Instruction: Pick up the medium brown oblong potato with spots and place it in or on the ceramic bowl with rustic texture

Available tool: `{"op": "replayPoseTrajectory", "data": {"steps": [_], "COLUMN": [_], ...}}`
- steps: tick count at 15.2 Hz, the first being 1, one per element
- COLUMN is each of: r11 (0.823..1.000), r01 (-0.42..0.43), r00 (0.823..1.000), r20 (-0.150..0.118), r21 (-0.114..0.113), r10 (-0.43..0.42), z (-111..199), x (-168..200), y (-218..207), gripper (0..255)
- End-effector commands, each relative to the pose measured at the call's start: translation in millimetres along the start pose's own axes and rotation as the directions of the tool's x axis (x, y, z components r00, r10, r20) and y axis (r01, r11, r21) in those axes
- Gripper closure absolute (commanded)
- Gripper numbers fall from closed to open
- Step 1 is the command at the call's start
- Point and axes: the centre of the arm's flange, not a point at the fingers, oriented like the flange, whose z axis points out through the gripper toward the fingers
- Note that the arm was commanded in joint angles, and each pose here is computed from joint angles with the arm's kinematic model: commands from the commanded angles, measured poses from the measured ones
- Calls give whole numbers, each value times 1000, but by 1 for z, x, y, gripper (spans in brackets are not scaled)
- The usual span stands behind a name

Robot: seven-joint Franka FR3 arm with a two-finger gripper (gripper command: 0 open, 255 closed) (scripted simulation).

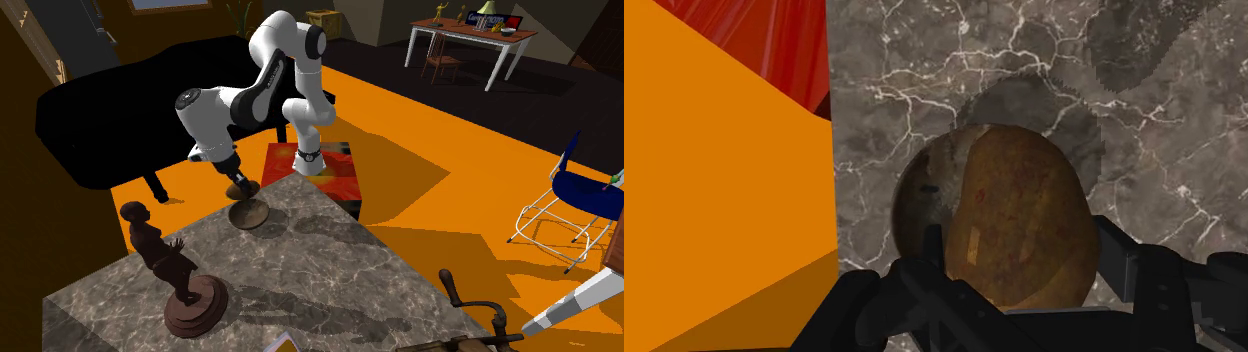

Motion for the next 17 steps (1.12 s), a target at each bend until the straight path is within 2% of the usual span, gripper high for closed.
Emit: {"op": "replayPoseTrajectory", "data": {"steps": [1,12,17], "r11": [1000,1000,1000], "r01": [1,1,1], "r00": [1000,1000,1000], "r20": [0,0,0], "r21": [0,0,0], "r10": [-1,-1,-1], "z": [9,66,66], "x": [4,16,16], "y": [2,6,6], "gripper": [255,255,255]}}
